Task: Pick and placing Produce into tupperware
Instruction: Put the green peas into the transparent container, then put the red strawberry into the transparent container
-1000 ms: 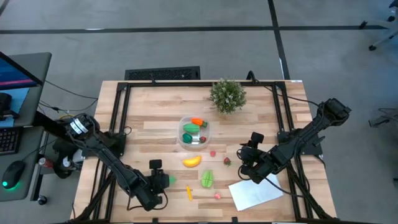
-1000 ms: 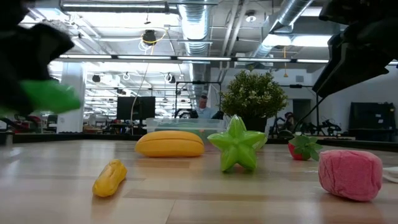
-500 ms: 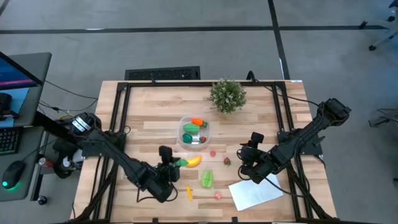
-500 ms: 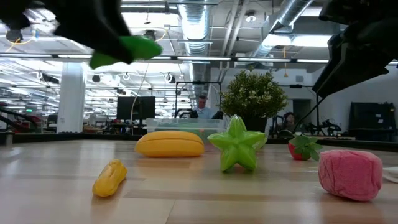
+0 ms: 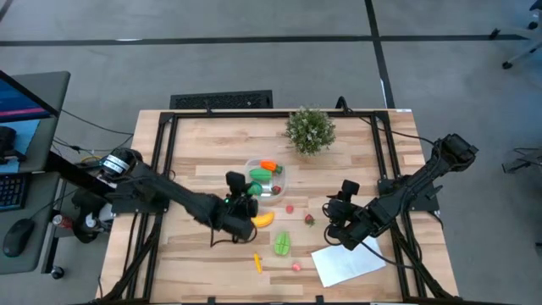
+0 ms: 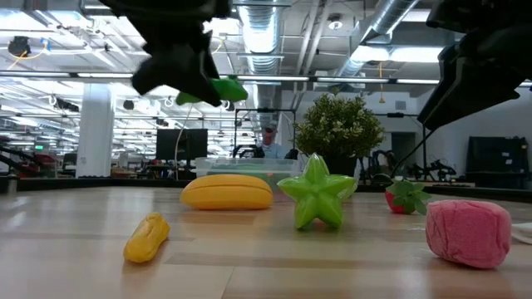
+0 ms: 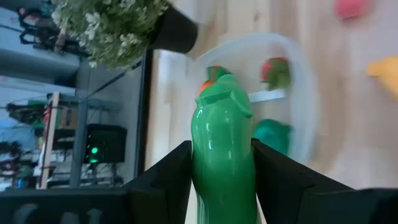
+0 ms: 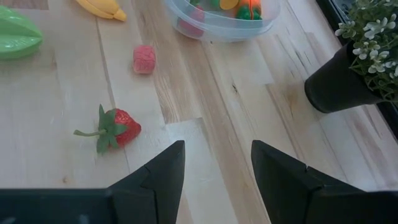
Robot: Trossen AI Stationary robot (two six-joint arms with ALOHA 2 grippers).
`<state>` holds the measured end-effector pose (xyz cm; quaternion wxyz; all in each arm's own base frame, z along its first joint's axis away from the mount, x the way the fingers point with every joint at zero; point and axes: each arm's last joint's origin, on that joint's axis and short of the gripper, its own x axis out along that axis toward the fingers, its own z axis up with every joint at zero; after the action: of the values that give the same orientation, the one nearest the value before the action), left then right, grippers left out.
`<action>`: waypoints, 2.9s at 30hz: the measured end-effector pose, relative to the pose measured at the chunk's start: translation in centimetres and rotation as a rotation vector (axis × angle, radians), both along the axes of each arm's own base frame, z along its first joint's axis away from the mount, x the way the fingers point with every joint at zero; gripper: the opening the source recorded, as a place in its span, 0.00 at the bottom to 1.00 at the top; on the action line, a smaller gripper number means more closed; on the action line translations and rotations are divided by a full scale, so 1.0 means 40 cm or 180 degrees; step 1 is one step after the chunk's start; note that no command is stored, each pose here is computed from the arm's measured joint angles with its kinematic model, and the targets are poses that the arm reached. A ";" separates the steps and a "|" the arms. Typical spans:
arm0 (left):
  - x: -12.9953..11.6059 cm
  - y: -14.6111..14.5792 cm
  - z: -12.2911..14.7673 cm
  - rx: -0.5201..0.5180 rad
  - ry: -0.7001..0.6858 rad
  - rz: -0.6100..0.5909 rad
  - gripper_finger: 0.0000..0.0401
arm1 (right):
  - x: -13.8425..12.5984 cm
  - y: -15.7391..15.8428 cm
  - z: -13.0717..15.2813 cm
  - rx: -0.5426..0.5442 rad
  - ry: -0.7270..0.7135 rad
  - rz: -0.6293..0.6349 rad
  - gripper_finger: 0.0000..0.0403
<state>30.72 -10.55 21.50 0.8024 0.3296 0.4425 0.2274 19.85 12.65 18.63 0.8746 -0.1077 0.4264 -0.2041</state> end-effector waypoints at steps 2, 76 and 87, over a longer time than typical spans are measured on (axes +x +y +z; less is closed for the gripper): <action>0.011 0.024 0.001 0.0028 0.0026 0.0038 0.35 | 0.000 0.000 0.000 0.0000 -0.0001 -0.0001 0.44; 0.100 0.343 -0.002 -0.1340 0.0230 -0.0413 0.55 | -0.025 0.017 -0.034 0.0199 -0.0057 0.0029 0.44; -0.021 0.251 0.142 -0.2006 0.0128 -0.0806 0.55 | -0.030 0.104 -0.011 0.0663 -0.0777 0.0292 0.44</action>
<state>29.88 -0.50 27.18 0.8778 0.1222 0.4624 -0.0284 18.64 16.81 18.19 0.9348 -0.0101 0.3304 -0.1302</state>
